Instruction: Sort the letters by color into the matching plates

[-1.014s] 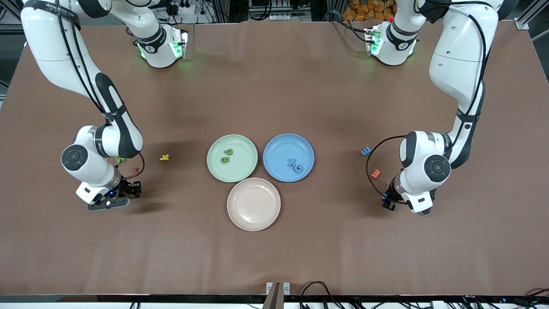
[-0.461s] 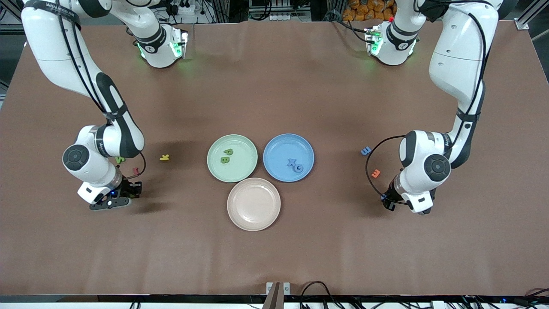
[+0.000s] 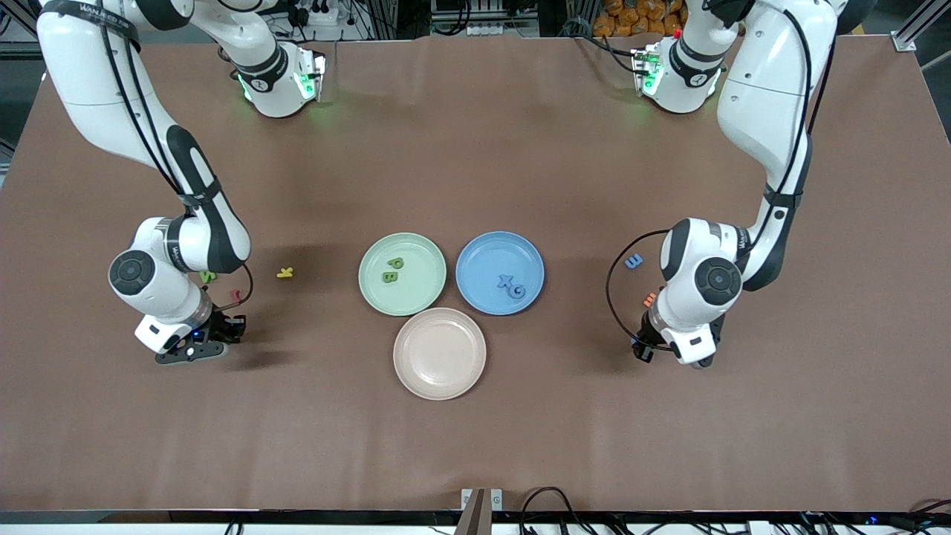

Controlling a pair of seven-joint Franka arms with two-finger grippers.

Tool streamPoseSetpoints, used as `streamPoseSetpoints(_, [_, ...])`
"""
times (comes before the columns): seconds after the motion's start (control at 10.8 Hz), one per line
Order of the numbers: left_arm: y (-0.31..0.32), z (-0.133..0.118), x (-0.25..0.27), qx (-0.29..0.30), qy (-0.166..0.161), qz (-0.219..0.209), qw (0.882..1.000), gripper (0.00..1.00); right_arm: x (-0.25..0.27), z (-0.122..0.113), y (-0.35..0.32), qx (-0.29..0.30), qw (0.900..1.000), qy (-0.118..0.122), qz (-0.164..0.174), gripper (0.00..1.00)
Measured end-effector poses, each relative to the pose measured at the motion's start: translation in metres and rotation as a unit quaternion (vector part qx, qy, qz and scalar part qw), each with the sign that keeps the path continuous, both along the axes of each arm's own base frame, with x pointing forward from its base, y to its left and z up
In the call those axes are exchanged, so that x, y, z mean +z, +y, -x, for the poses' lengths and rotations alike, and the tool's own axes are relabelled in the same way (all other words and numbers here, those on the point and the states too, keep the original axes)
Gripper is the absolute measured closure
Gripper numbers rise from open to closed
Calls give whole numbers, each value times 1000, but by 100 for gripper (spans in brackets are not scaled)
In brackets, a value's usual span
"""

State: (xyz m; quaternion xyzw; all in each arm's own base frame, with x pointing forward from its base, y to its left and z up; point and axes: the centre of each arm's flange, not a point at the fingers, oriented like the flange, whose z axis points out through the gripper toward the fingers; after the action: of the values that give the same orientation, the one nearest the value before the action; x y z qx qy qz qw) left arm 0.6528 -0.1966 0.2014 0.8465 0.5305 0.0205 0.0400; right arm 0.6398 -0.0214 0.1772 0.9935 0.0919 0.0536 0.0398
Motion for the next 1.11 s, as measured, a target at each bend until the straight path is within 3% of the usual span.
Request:
streamPoseSetpoints(0.28, [-59,20,20,-4,3,4,1000,73,0,0,0,0,1000,0,0,74])
streamPoseSetpoints(0.55, [-127,56,31,-16,27,-3,1000,73,1,2,-2,-5,1000,11,0,74])
streamPoseSetpoints(0.92, [-208,112,40,-66,42,-12,997,73,19,2,-2,-59,998,22,-7,74])
streamPoseSetpoints(1.11, [-239,137,39,-85,42,-13,995,73,27,2,2,-102,994,27,-32,74])
